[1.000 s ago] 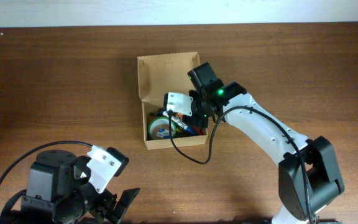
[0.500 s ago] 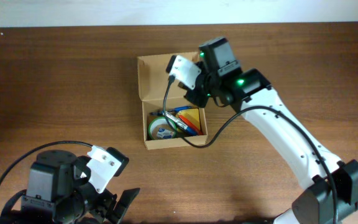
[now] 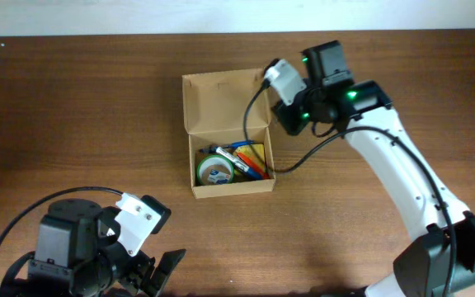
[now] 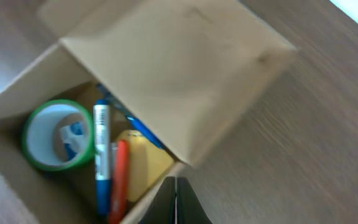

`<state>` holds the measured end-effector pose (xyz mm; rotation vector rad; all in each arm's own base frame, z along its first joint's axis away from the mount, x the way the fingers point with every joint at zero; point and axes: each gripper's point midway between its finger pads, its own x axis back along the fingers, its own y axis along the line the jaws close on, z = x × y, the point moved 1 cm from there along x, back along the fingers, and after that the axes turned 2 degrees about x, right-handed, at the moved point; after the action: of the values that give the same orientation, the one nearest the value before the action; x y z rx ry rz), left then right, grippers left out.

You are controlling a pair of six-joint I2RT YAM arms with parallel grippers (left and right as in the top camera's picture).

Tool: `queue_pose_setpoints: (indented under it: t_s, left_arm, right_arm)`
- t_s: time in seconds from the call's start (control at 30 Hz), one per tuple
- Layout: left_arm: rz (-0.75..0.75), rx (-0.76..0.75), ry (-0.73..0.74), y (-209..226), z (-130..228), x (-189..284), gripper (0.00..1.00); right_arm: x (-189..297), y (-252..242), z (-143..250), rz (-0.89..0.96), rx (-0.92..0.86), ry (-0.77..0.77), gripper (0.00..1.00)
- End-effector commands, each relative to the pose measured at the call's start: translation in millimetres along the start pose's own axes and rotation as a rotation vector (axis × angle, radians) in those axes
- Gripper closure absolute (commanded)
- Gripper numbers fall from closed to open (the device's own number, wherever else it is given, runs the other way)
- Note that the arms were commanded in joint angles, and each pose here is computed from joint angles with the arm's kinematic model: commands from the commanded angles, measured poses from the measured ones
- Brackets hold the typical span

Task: Pack container

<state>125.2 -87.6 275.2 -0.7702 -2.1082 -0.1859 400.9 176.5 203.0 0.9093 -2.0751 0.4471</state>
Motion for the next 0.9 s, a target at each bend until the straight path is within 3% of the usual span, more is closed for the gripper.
queue_pose_setpoints:
  t_s: [0.0,0.4,0.6,0.87]
  left_arm:
    - [0.012,0.006,-0.013,-3,-3,3,0.0]
    - [0.008,-0.002,-0.034,-2,-8,3,0.0]
    - [0.133,-0.049,-0.217,-20,-49,9,0.0]
    - [0.114,-0.124,-0.372,-18,-84,20,0.01]
  right_arm:
    - [13,-23,2,0.043,-0.12,-0.019,0.96]
    - [3,-35,17,0.015,-0.179,0.009,0.96]
    - [-3,-34,19,-0.003,-0.184,0.018,0.96]
    - [-3,-30,17,-0.033,-0.186,0.005,0.96]
